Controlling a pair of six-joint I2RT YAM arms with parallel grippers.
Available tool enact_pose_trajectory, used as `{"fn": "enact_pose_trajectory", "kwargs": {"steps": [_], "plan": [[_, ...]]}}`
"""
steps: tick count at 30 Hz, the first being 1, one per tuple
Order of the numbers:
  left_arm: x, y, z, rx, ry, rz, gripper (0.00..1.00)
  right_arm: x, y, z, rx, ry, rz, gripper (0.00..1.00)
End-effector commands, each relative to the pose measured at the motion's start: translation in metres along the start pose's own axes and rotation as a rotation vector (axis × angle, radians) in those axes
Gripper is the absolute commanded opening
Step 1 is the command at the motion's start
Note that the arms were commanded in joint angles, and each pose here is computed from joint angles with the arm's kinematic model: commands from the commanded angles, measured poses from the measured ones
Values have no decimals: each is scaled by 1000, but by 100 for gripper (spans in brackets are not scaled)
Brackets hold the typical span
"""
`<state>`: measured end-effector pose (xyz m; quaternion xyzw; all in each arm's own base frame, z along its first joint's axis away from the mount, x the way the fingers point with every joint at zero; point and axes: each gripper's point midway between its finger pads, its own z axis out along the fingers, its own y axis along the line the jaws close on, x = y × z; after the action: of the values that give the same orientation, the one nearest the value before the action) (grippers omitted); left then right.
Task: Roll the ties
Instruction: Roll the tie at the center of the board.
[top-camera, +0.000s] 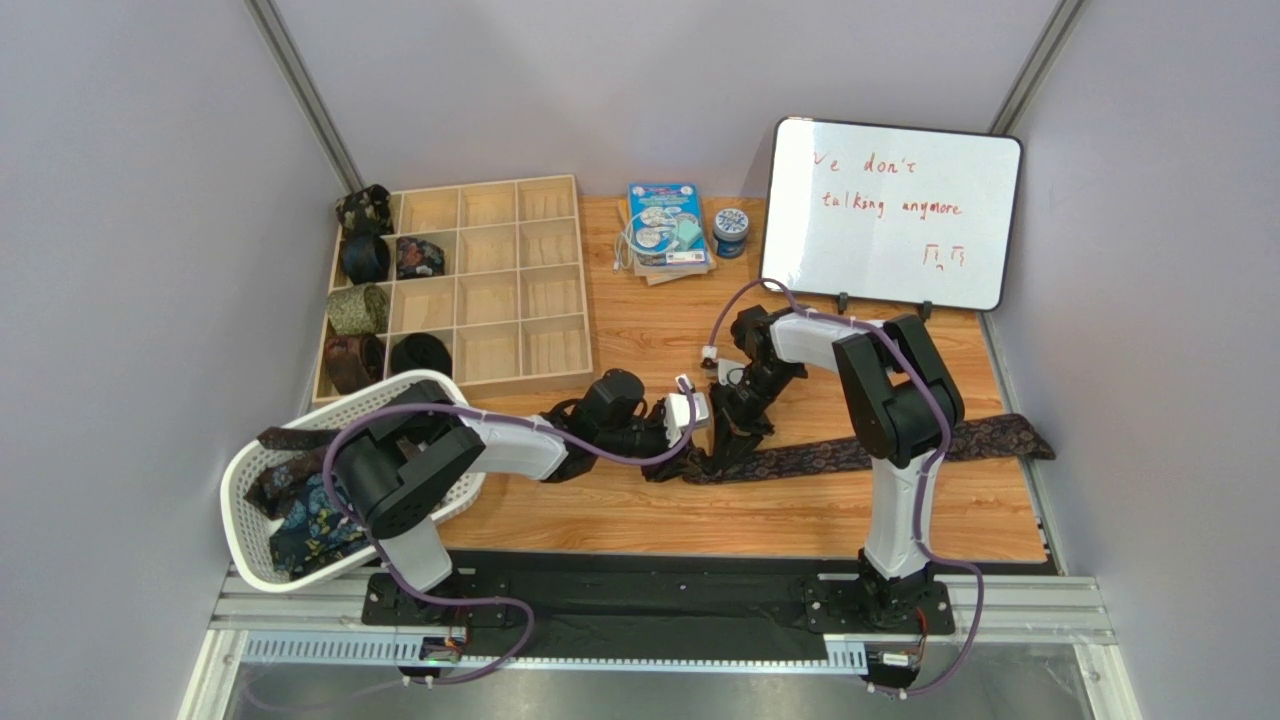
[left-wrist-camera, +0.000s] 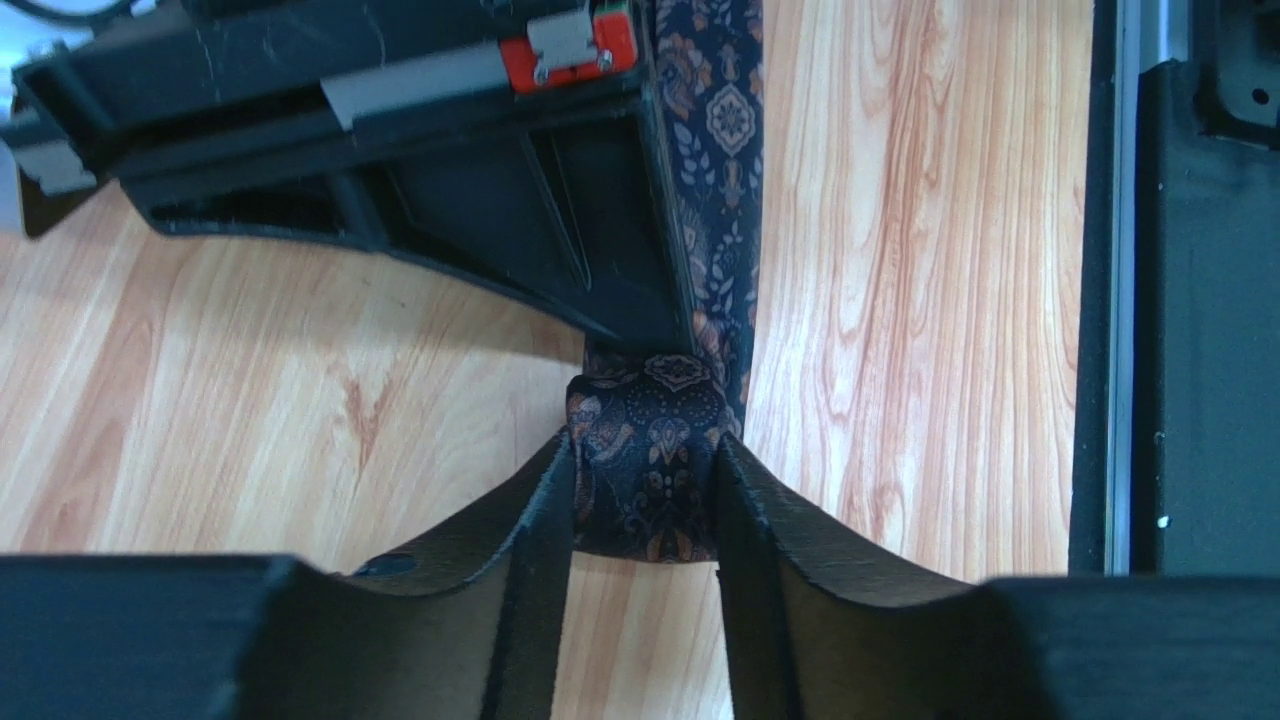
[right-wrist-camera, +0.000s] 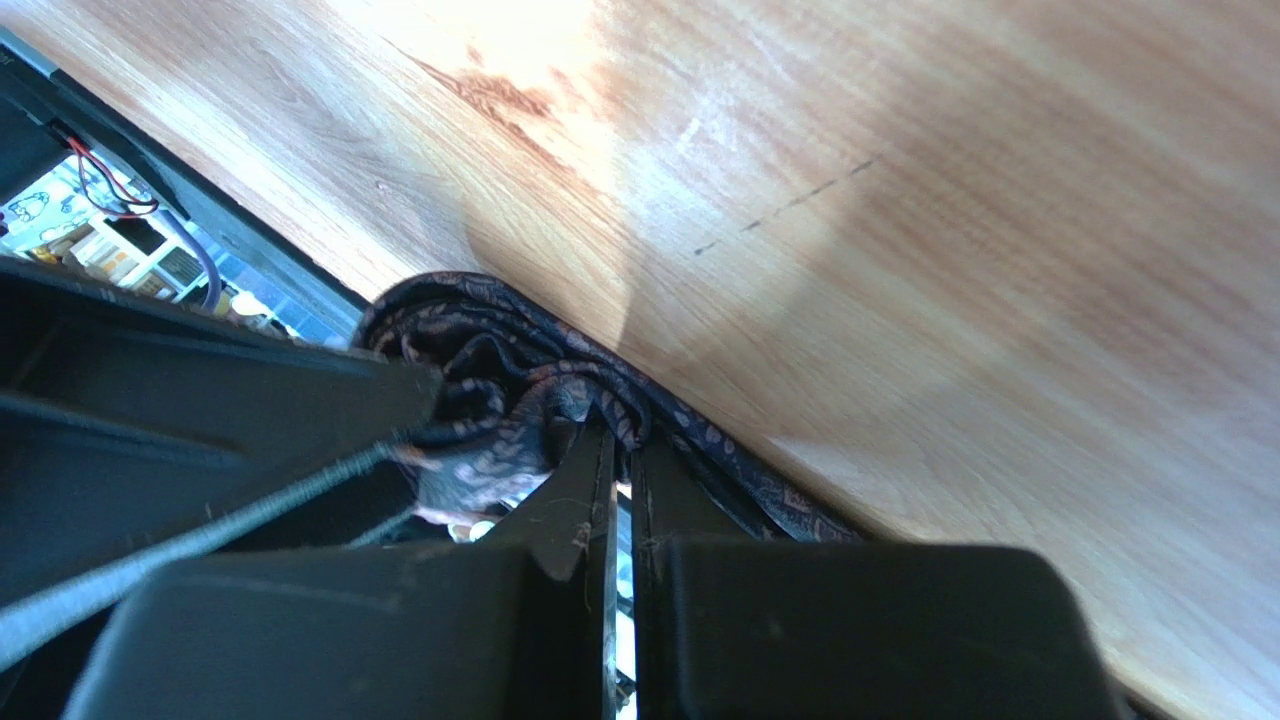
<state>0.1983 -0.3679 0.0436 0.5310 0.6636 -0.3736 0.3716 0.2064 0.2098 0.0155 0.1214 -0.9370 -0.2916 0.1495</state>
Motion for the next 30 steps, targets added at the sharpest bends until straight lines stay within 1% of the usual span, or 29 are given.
{"fn": "enact_pose_trajectory", "kwargs": {"steps": [1,5,10,15,20,24,28,30], "plan": [[-32,-1,9,31,-85,46,40,-8,-30,19,116,-6,-44,0],[-44,-4,14,37,-111,44,40,-8,-29,19,108,-6,-42,0],[-38,-9,32,52,-86,24,40,-6,-26,19,90,-2,-46,0],[-6,-11,35,54,4,39,41,-4,-20,16,69,-7,-63,0],[30,-15,31,46,120,46,41,-4,-13,13,41,-18,-86,0],[45,-13,33,25,165,55,41,-2,-4,12,-16,-20,-99,0],[62,-13,32,15,217,53,41,0,2,8,-42,-21,-96,0],[67,-14,30,18,229,51,41,1,3,5,-58,-26,-119,0]]}}
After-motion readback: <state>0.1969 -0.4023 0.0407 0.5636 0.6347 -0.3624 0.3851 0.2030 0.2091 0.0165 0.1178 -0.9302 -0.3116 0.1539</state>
